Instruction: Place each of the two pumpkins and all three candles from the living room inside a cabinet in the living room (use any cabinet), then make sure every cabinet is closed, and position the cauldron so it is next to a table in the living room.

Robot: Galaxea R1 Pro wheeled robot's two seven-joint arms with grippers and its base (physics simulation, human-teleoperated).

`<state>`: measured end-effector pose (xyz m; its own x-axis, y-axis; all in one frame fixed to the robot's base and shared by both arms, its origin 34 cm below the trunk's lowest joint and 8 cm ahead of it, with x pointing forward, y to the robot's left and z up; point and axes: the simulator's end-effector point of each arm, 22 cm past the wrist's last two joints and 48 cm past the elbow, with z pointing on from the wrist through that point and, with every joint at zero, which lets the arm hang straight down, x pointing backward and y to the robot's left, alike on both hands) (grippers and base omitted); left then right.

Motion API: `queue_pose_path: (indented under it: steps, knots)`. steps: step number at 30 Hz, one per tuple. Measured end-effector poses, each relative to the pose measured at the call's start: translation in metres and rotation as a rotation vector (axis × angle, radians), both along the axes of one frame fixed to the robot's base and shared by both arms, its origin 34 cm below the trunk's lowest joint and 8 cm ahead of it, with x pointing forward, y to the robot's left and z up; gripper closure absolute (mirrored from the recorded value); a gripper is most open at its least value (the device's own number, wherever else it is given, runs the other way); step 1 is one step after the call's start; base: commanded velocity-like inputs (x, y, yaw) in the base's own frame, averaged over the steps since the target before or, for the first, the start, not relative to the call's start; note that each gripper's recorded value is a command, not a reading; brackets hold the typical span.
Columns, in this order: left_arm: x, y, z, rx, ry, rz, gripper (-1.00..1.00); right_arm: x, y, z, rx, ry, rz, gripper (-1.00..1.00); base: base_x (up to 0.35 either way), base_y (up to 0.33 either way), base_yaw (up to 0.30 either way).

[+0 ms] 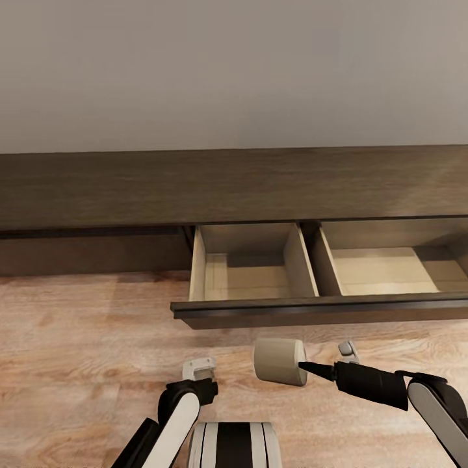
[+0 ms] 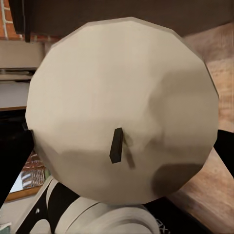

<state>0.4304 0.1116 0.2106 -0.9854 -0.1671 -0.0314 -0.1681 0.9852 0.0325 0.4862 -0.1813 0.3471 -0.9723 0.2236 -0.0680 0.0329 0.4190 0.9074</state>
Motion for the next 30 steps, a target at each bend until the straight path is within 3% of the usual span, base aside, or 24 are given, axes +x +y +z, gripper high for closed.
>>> queue_pose_path:
  steps: [10, 13, 17, 30]
  knots:
    - [-0.008, 0.004, -0.014, 0.016, 0.023, 0.000, -1.00, -0.005, 0.001, -0.015, 0.004, 0.034, -0.001, 1.00, 0.000, 0.000, 0.000]
    - [-0.008, 0.004, -0.014, 0.017, 0.022, 0.000, -1.00, -0.004, 0.002, -0.006, 0.041, 0.026, -0.002, 1.00, 0.000, 0.000, 0.000]
    - [-0.008, 0.005, -0.014, 0.018, 0.022, -0.001, -1.00, -0.002, 0.009, 0.023, 0.173, -0.010, 0.005, 1.00, 0.000, 0.000, 0.000]
    - [-0.008, 0.004, -0.014, 0.018, 0.021, -0.003, -1.00, -0.003, 0.012, 0.033, 0.212, -0.031, 0.019, 1.00, 0.081, 0.000, 0.000]
